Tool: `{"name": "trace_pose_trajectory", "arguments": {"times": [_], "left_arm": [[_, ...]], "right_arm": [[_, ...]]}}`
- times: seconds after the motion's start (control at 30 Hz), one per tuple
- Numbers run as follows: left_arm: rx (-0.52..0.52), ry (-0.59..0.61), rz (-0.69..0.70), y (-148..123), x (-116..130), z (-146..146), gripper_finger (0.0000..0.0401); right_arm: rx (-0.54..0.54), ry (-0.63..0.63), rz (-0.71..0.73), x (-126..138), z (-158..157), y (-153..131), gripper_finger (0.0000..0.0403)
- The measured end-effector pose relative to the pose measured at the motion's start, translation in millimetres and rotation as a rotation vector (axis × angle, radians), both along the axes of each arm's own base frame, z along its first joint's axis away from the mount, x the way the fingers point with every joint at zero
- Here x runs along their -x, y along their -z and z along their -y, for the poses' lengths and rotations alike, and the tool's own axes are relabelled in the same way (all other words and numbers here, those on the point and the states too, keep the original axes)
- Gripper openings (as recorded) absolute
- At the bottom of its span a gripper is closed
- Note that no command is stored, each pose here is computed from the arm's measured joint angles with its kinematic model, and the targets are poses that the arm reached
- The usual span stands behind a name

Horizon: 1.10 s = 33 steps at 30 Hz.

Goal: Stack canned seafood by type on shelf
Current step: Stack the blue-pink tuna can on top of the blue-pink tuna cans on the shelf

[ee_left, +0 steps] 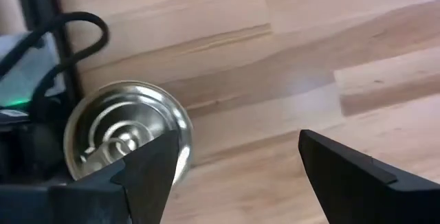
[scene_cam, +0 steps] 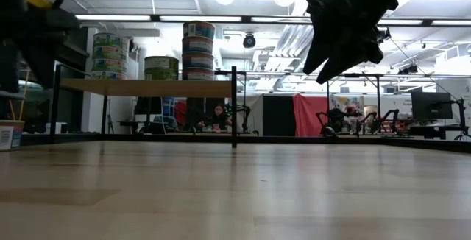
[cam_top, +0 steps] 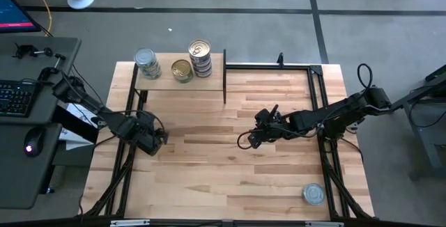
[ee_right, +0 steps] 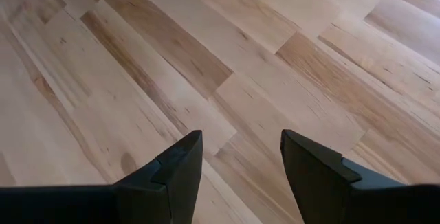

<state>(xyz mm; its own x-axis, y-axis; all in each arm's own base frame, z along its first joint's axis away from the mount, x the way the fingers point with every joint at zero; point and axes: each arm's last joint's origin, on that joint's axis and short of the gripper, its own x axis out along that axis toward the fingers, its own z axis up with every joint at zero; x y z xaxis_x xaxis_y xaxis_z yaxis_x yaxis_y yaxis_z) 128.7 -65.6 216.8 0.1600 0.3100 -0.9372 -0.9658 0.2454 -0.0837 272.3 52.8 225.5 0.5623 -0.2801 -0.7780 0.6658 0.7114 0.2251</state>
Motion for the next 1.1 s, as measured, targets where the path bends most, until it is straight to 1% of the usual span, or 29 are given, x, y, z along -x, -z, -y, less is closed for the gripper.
{"name": "trace_pose_trajectory", "arguments": {"times": [0.1,0.17,0.4,0.53,0.67,0.83,0.93,1.03,1.1], "left_arm": [[0.008,-0.072,-0.038,9,-1,-1,0.0294],[0.003,-0.085,-0.070,15,-3,1,0.0294],[-0.050,-0.150,-0.101,29,-14,7,0.0294],[-0.074,-0.156,-0.157,39,-19,10,0.0294],[-0.059,-0.133,-0.209,54,-28,17,0.0294],[-0.096,-0.110,-0.286,69,-36,22,0.0294],[-0.103,-0.106,-0.256,67,-45,26,0.0294],[-0.081,-0.075,-0.060,54,-71,37,0.0294],[-0.084,-0.042,0.026,50,-84,41,0.0294]], "right_arm": [[-0.005,-0.001,0.002,0,0,0,0.0187],[-0.005,-0.002,0.004,0,0,0,0.0187],[-0.004,-0.003,0.004,0,0,0,0.0187],[-0.002,-0.007,0.002,0,0,0,0.0187],[0.000,-0.010,0.002,0,0,0,0.0187],[-0.001,-0.010,0.001,0,0,0,0.0187],[-0.002,-0.013,0.001,0,-1,0,0.0187],[-0.015,-0.022,-0.002,0,-1,0,0.0187],[-0.017,-0.024,-0.005,0,-1,0,0.0187]]}}
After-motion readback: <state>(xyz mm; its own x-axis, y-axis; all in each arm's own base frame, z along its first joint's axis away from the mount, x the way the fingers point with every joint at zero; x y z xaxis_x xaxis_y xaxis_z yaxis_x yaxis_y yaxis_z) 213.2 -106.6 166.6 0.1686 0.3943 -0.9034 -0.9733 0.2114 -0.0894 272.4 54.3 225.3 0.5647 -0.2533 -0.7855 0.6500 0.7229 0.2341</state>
